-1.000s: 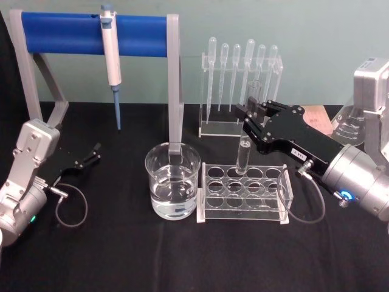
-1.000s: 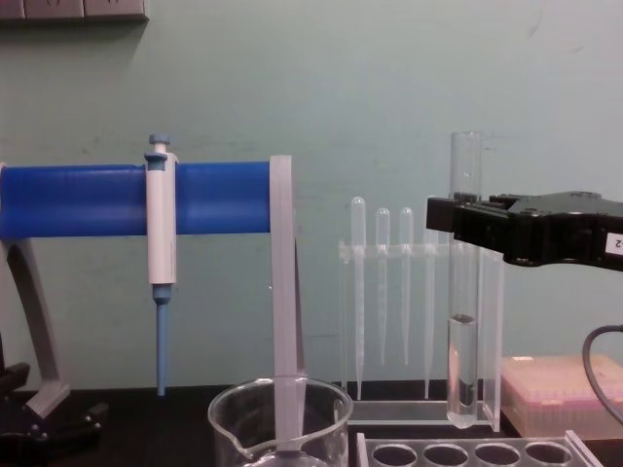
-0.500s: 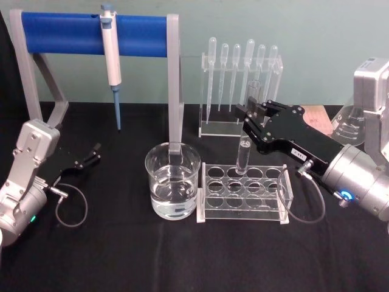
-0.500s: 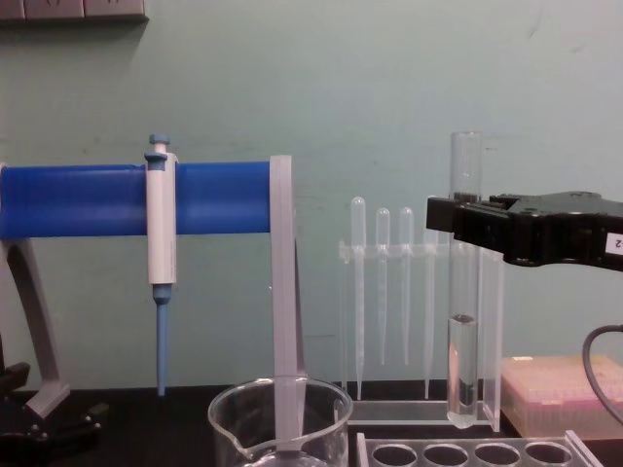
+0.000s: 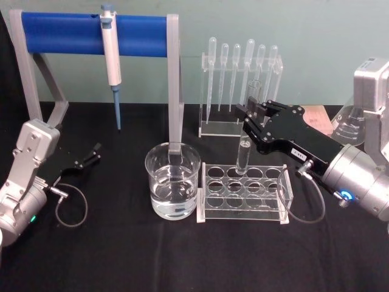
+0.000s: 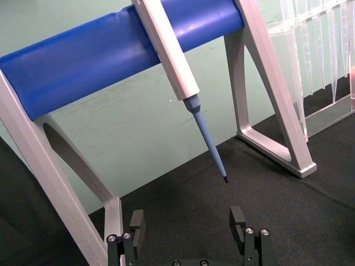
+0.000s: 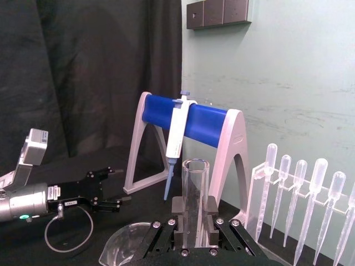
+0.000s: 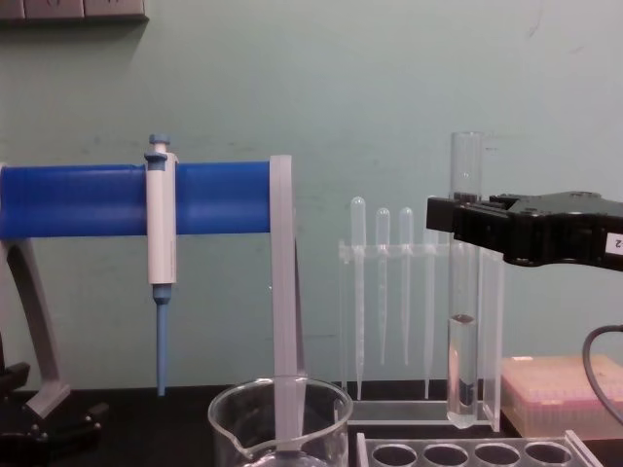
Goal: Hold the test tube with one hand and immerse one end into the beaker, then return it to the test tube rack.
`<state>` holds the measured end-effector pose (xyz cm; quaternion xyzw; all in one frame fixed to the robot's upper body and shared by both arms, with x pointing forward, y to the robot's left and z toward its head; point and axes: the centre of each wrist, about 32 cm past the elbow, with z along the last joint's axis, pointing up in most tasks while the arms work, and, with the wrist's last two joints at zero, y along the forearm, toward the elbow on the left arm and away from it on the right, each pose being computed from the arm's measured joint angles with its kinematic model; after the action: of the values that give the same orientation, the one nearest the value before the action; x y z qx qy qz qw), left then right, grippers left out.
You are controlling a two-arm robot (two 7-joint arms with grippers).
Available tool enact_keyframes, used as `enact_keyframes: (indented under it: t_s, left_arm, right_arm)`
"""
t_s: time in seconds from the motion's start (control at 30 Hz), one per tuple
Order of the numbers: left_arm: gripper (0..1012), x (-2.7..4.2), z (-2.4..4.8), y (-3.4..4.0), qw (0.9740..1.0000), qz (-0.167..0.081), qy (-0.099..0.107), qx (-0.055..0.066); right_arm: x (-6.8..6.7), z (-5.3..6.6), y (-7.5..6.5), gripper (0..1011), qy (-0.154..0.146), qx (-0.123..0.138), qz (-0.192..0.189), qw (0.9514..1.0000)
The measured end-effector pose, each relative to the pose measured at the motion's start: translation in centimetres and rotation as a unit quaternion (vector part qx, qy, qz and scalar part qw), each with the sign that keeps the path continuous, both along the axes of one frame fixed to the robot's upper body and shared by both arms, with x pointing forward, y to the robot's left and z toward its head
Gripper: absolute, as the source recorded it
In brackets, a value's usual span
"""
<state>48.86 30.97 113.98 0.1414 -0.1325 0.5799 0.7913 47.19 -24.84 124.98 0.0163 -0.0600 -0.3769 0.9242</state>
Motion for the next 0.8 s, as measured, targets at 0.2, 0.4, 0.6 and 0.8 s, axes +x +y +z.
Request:
enact_keyframes:
  t_s: [0.2,0.4,0.6,0.8]
  left_arm:
    - [1000,0.00,0.00,0.00,1.0000,0.000,0.000,0.000]
    - [1000,0.00,0.00,0.00,1.0000,0.000,0.000,0.000]
    - [1000,0.00,0.00,0.00,1.0000,0.000,0.000,0.000]
    - [1000,0.00,0.00,0.00,1.0000,0.000,0.000,0.000]
  right_arm:
    - [0.00,0.00,0.00,224,0.000,0.000,0.000,1.0000]
    - [0.00,0.00,0.00,224,0.000,0.000,0.000,1.0000]
    - [0.00,0.00,0.00,224,0.000,0.000,0.000,1.0000]
    - [0.00,0.00,0.00,224,0.000,0.000,0.000,1.0000]
